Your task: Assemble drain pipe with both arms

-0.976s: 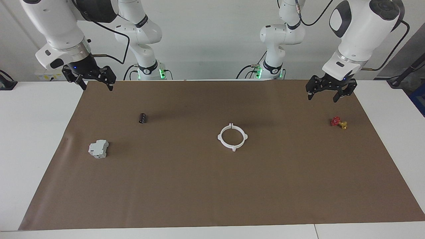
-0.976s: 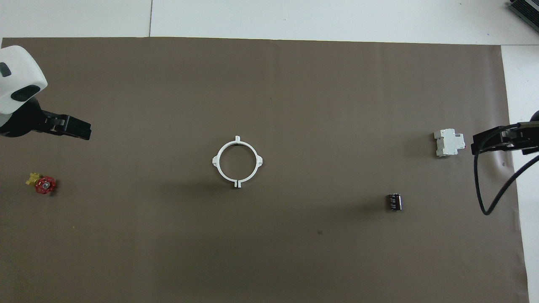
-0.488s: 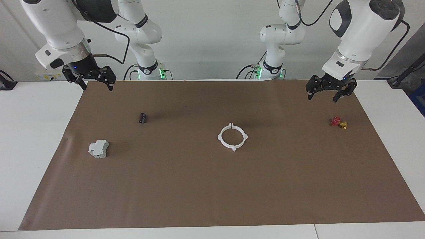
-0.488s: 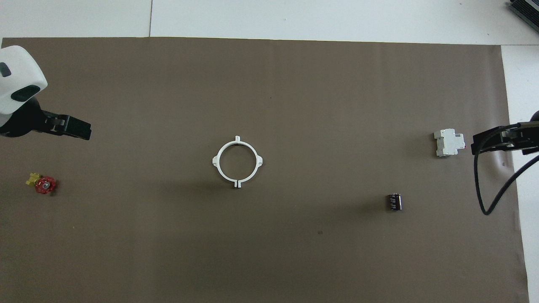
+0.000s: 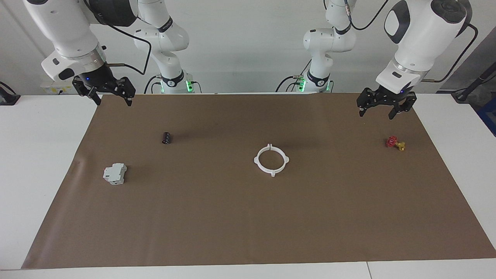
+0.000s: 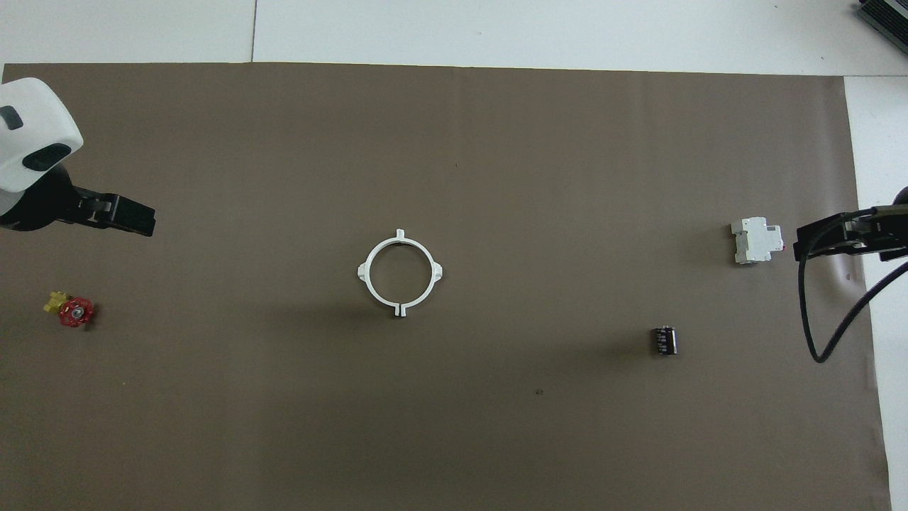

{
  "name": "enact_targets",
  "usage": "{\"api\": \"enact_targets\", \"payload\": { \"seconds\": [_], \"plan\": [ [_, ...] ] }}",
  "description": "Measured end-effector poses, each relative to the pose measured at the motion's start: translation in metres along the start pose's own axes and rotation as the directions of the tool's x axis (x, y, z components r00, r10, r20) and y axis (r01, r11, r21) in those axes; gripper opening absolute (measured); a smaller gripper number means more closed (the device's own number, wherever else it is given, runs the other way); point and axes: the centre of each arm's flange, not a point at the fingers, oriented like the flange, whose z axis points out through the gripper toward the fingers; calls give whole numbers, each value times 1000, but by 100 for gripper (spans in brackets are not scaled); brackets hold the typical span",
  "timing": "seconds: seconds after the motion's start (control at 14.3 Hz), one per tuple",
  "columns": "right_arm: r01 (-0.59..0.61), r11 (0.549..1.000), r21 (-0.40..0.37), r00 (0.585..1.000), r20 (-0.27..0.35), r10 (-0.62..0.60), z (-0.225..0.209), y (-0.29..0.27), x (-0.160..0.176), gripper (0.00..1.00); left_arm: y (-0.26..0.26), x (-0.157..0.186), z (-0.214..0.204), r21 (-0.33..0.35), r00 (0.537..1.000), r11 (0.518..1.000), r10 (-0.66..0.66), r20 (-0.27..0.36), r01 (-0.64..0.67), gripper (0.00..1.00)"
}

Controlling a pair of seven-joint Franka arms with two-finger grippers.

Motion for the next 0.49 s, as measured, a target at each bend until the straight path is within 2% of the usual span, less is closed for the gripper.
{"api": "enact_targets", "payload": {
  "seconds": [0.49],
  "plan": [
    [0, 1000, 0, 1000, 0, 0, 0, 0, 0, 100, -1, 2, 4, -1, 1000, 1000, -1, 7, 1, 100]
  ]
}}
